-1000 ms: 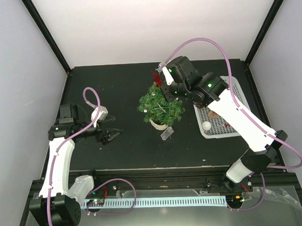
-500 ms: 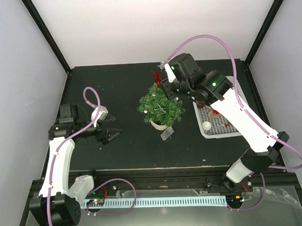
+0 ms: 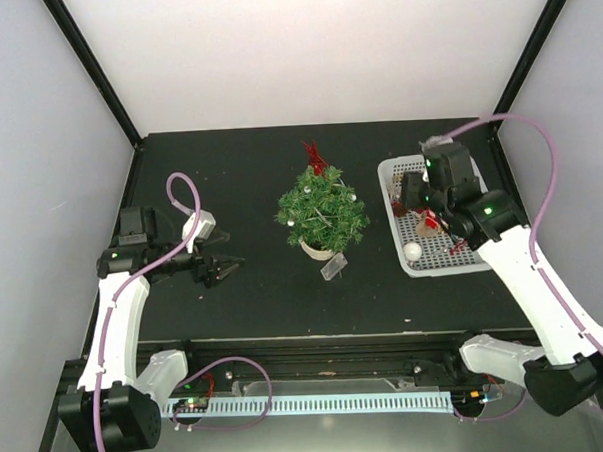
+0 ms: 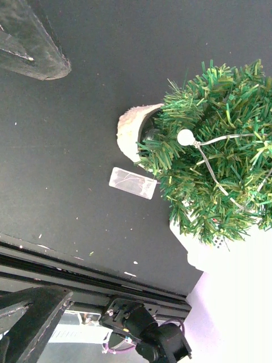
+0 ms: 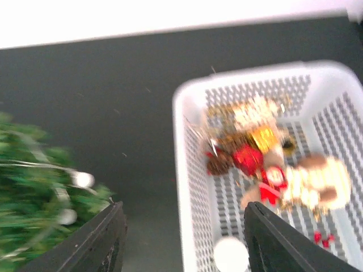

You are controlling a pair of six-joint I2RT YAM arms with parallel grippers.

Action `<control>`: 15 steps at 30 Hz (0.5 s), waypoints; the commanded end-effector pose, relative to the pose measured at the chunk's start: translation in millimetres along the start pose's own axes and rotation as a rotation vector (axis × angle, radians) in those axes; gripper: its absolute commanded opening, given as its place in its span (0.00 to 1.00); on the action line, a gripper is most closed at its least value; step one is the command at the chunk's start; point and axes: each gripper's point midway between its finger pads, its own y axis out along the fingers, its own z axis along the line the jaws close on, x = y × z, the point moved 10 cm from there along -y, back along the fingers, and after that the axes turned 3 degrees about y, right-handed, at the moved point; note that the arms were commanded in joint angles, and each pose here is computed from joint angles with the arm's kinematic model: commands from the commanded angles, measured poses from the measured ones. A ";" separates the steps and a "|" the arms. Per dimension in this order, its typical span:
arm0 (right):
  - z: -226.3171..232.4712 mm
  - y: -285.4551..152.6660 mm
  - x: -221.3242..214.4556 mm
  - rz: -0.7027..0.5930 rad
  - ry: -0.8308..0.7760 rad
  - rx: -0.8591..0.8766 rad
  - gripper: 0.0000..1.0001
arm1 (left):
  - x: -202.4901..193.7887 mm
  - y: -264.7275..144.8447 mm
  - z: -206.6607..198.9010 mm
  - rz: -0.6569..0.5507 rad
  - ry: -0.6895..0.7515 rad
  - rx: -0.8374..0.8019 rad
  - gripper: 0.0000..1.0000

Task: Decorate the small christmas tree

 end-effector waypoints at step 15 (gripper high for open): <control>-105.4 178.4 -63.0 0.207 0.464 -0.204 0.59 | 3.5 2.9 14.8 0.017 -0.047 0.015 0.99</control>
